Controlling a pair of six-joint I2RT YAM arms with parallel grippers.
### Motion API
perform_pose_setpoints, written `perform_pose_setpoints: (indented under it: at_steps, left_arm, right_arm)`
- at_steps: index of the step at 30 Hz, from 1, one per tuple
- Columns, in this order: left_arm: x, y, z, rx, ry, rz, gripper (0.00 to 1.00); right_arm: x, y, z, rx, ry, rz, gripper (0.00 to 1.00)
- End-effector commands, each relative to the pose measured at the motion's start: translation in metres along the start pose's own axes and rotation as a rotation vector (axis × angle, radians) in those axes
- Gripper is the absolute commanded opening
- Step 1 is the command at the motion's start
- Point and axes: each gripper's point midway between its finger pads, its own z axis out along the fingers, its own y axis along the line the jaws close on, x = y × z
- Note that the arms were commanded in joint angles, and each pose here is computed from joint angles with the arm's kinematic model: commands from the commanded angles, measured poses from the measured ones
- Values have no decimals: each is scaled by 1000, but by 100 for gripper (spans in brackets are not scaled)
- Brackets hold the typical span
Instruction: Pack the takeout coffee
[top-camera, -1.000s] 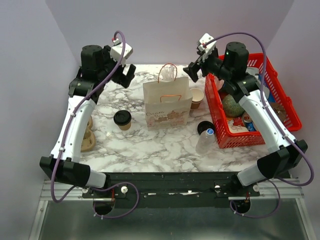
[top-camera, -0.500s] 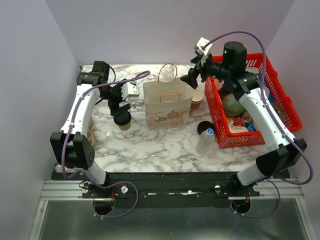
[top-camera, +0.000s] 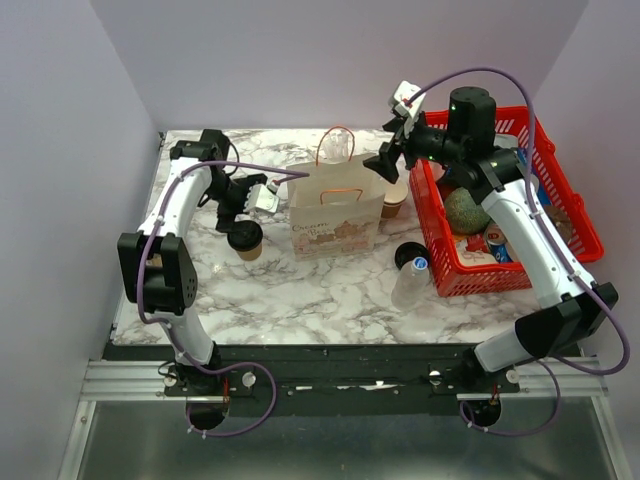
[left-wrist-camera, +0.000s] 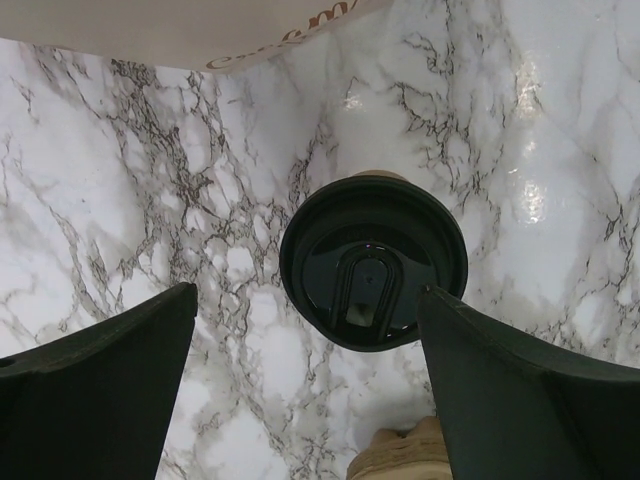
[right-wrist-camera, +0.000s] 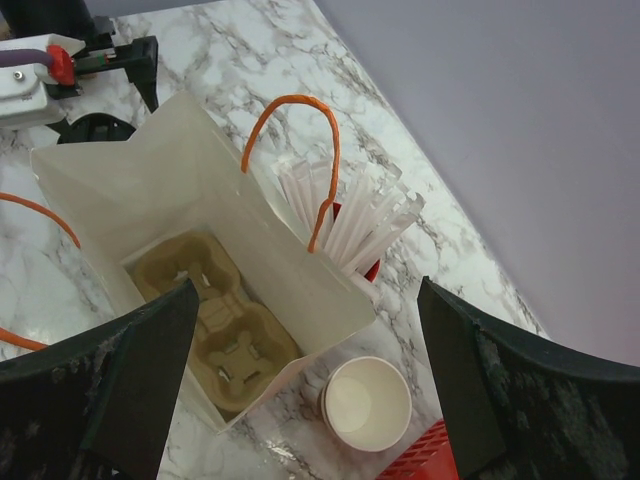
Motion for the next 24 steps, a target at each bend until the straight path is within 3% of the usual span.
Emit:
perform_pose_setpoints:
  at_steps: [1, 24]
  left_arm:
    - [3, -25, 5, 128, 20, 19, 95]
    - [16, -50, 24, 215, 89, -53, 82]
  right_arm:
    - [6, 7, -8, -21, 21, -6, 100]
    - [13, 8, -4, -30, 32, -6, 100]
